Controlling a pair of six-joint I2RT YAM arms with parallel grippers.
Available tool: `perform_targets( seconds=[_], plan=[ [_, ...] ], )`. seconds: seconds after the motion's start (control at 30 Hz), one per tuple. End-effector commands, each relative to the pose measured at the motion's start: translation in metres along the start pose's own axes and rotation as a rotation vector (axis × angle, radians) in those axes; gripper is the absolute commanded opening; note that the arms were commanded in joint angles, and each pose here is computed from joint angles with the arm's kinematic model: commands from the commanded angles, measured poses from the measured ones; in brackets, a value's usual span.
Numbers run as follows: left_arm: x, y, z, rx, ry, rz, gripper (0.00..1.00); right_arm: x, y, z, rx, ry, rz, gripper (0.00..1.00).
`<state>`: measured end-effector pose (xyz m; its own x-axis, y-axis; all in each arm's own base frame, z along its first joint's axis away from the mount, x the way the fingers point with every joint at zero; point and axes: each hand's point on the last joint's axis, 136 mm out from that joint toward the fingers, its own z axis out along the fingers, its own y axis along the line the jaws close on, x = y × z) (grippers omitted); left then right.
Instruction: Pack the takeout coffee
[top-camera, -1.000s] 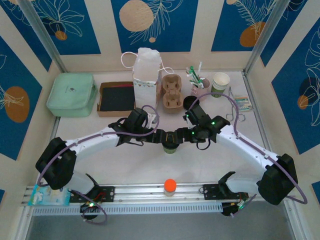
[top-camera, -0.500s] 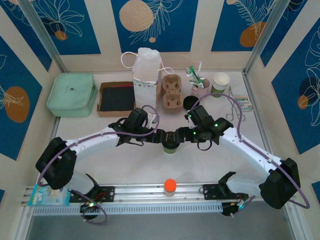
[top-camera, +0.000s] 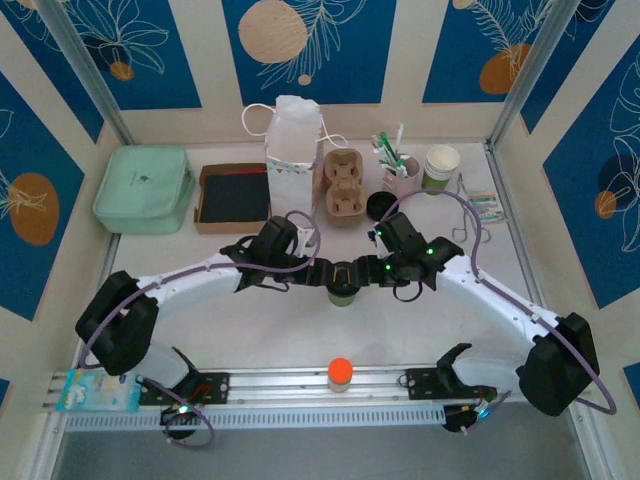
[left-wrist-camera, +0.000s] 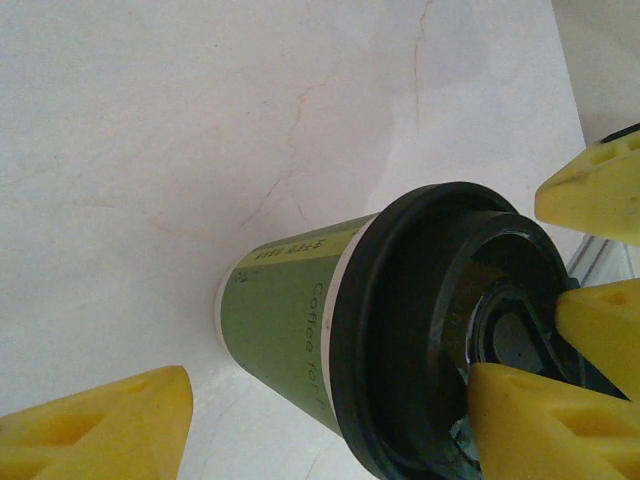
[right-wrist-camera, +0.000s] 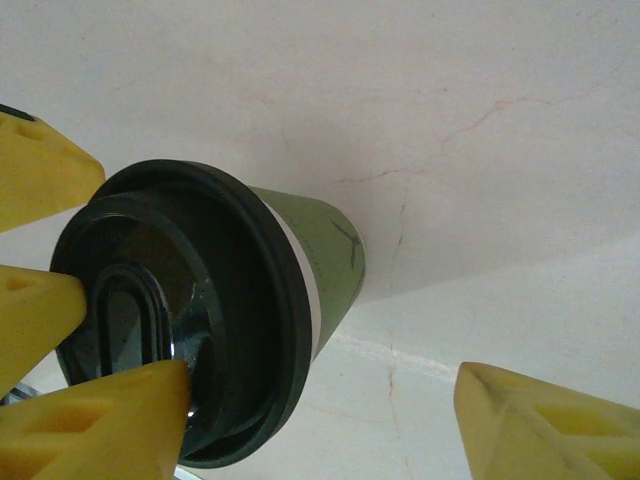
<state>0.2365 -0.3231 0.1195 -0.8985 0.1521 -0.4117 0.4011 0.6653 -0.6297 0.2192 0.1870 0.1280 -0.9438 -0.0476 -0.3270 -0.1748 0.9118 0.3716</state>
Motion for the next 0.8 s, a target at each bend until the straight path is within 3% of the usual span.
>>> perform_targets(
  seconds=[0.0, 0.37, 0.77],
  plan=[
    [0.018, 0.018, 0.008, -0.074, 0.063, -0.005, 0.72, 0.002, 0.006, 0.004, -0.058, 0.014, 0.023, 0.68],
    [0.019, 0.021, 0.009, -0.092, 0.074, -0.002, 0.72, 0.008, -0.012, 0.016, -0.01, 0.053, 0.08, 0.57],
    [0.023, 0.026, 0.011, -0.108, 0.086, -0.002, 0.72, 0.044, -0.043, 0.044, 0.125, 0.15, 0.166, 0.48]
  ],
)
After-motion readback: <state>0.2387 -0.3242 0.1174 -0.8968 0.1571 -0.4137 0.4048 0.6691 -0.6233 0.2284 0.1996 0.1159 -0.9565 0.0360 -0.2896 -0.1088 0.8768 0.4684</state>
